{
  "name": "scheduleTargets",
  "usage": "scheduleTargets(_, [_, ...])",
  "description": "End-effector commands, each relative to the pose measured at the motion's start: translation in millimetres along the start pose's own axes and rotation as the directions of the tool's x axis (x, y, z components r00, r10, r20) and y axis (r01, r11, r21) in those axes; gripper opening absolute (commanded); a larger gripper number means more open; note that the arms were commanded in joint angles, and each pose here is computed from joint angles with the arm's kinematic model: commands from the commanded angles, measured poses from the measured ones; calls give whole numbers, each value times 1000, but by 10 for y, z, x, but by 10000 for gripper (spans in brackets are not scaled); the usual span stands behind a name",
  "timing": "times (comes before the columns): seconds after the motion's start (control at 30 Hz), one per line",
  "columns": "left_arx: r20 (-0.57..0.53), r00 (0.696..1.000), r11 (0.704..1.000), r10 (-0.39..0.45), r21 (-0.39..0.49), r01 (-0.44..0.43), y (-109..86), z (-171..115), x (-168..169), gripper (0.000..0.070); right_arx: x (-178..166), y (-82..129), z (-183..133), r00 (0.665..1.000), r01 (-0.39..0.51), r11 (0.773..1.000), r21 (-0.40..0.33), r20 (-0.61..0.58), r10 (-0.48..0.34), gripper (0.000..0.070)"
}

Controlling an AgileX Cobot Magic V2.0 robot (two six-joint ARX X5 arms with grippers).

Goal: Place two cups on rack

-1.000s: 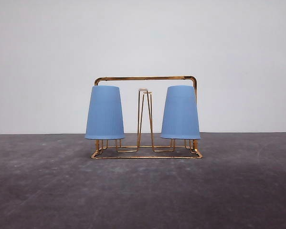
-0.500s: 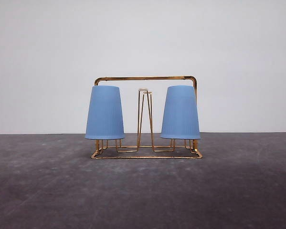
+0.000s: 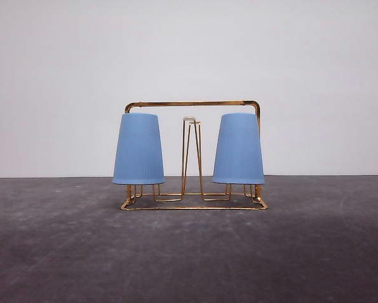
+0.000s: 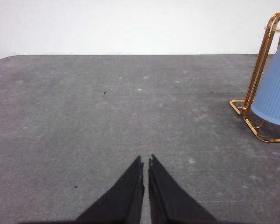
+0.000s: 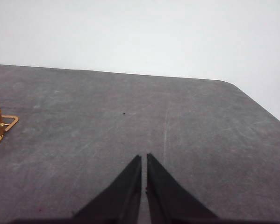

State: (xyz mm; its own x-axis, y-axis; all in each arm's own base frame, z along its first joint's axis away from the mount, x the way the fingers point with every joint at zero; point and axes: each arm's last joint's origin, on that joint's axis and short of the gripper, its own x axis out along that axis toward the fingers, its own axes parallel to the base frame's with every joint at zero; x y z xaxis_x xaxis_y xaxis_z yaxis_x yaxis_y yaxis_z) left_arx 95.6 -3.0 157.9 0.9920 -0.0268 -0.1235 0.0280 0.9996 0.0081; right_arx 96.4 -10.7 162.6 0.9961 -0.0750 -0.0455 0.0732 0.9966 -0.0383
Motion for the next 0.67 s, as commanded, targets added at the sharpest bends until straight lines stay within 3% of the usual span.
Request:
scheduleTargets(0.0, [-3,1000,1000,7,7,-7,3,-34,12,0,1,-3,4,1000,4,1000,7,9,-4,17])
scheduleTargets(0.63, [-3,1000,1000,7,7,-7,3,-34,12,0,1,-3,4,1000,4,1000,7,9,-4,17])
